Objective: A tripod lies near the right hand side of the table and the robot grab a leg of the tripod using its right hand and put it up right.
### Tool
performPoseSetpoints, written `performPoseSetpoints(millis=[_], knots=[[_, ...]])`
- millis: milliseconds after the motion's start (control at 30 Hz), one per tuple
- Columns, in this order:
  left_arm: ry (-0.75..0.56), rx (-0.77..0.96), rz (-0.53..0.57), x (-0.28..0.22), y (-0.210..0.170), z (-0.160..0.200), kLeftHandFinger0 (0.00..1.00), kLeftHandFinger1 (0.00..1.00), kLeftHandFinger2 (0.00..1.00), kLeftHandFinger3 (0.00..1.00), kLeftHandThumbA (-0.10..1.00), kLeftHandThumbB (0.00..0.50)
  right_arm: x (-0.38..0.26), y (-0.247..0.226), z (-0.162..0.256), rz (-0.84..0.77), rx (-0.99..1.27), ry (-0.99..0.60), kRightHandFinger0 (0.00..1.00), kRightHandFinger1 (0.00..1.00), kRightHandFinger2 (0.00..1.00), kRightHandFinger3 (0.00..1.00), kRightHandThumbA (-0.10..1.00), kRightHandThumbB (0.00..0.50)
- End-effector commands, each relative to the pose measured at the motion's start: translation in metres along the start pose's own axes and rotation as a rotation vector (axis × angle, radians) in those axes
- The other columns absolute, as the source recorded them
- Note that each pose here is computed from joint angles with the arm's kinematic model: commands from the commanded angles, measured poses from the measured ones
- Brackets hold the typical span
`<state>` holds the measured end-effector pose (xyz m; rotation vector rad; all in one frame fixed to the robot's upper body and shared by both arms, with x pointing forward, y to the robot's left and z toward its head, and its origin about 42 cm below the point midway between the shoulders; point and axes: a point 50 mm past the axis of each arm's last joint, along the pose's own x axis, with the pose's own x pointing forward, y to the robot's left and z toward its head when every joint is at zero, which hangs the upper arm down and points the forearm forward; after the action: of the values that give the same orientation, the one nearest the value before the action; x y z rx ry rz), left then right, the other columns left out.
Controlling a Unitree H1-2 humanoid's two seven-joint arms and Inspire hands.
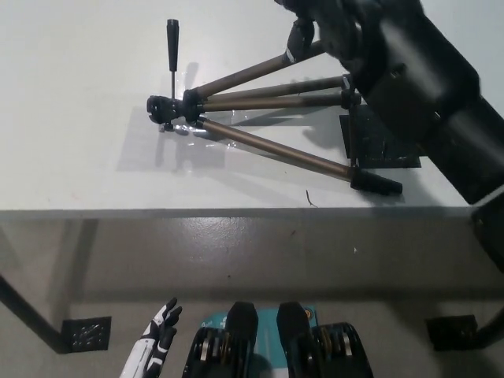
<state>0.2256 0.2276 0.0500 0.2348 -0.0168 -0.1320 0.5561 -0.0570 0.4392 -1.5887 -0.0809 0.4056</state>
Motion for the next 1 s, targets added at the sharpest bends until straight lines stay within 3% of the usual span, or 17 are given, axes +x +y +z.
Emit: performPoseSetpoints(millis=[0, 167, 300, 633, 700, 733, 767, 800, 833, 867, 900, 933, 967], knots=[[-0.082, 0.023, -0.011, -0.001, 0.004, 0.01, 1.0, 1.0, 1.0, 1.0, 1.0, 0.396, -0.002, -0.041, 0.012, -0.044, -0.041, 0.048, 1.0, 1.0, 1.0, 1.0, 0.86, 0.5], [-0.067, 0.009, -0.015, -0.005, 0.002, 0.01, 1.0, 1.0, 1.0, 1.0, 1.0, 0.411, 0.009, -0.024, 0.005, -0.011, -0.048, 0.083, 1.0, 1.0, 1.0, 1.0, 0.87, 0.5], [-0.079, 0.015, -0.02, -0.004, 0.003, 0.011, 1.0, 1.0, 1.0, 1.0, 1.0, 0.387, 0.02, -0.009, -0.005, 0.024, -0.085, 0.135, 1.0, 1.0, 1.0, 1.0, 0.93, 0.5], [-0.099, 0.011, -0.035, -0.003, 0.002, 0.012, 1.0, 1.0, 1.0, 1.0, 1.0, 0.373, 0.036, 0.045, -0.043, 0.07, -0.023, 0.215, 1.0, 1.0, 1.0, 1.0, 0.86, 0.5], [-0.098, 0.01, -0.038, -0.002, 0.0, 0.013, 1.0, 1.0, 1.0, 1.0, 1.0, 0.382, 0.038, 0.058, -0.052, -0.029, -0.059, 0.221, 1.0, 1.0, 1.0, 1.0, 0.71, 0.475], [-0.101, 0.011, -0.042, -0.002, 0.0, 0.013, 1.0, 1.0, 1.0, 1.0, 1.0, 0.371, 0.038, 0.062, -0.055, -0.091, -0.083, 0.221, 1.0, 1.0, 1.0, 1.0, 0.53, 0.35], [-0.107, 0.014, -0.047, -0.001, 0.001, 0.013, 1.0, 1.0, 1.0, 1.0, 1.0, 0.368, 0.038, 0.064, -0.057, -0.148, -0.104, 0.224, 1.0, 1.0, 1.0, 1.0, 0.49, 0.367], [-0.106, 0.014, -0.047, 0.0, 0.001, 0.014, 1.0, 1.0, 1.0, 1.0, 1.0, 0.37, 0.037, 0.066, -0.06, -0.238, -0.143, 0.2, 0.77, 0.74, 0.89, 1.0, 0.17, 0.281], [-0.108, 0.022, -0.047, 0.001, 0.002, 0.015, 1.0, 1.0, 1.0, 1.0, 1.0, 0.371, 0.035, 0.067, -0.064, -0.354, -0.222, 0.173, 0.32, 0.31, 0.48, 0.86, 0.0, 0.333], [-0.108, 0.026, -0.046, 0.0, 0.002, 0.015, 1.0, 1.0, 1.0, 1.0, 1.0, 0.37, 0.034, 0.066, -0.065, -0.422, -0.232, 0.152, 0.12, 0.18, 0.35, 0.7, -0.08, 0.335], [-0.107, 0.028, -0.047, 0.0, 0.002, 0.016, 1.0, 1.0, 1.0, 1.0, 1.0, 0.363, 0.033, 0.065, -0.066, -0.466, -0.229, 0.132, 0.01, 0.02, 0.14, 0.51, -0.1, 0.294], [-0.106, 0.028, -0.048, 0.001, 0.003, 0.017, 1.0, 1.0, 1.0, 1.0, 1.0, 0.362, 0.031, 0.062, -0.066, -0.516, -0.222, 0.105, 0.0, 0.0, 0.11, 0.41, -0.1, 0.274], [-0.109, 0.025, -0.05, 0.003, 0.003, 0.018, 1.0, 1.0, 1.0, 1.0, 1.0, 0.357, 0.03, 0.058, -0.066, -0.554, -0.217, 0.088, 0.0, 0.04, 0.27, 0.33, -0.1, 0.252]])
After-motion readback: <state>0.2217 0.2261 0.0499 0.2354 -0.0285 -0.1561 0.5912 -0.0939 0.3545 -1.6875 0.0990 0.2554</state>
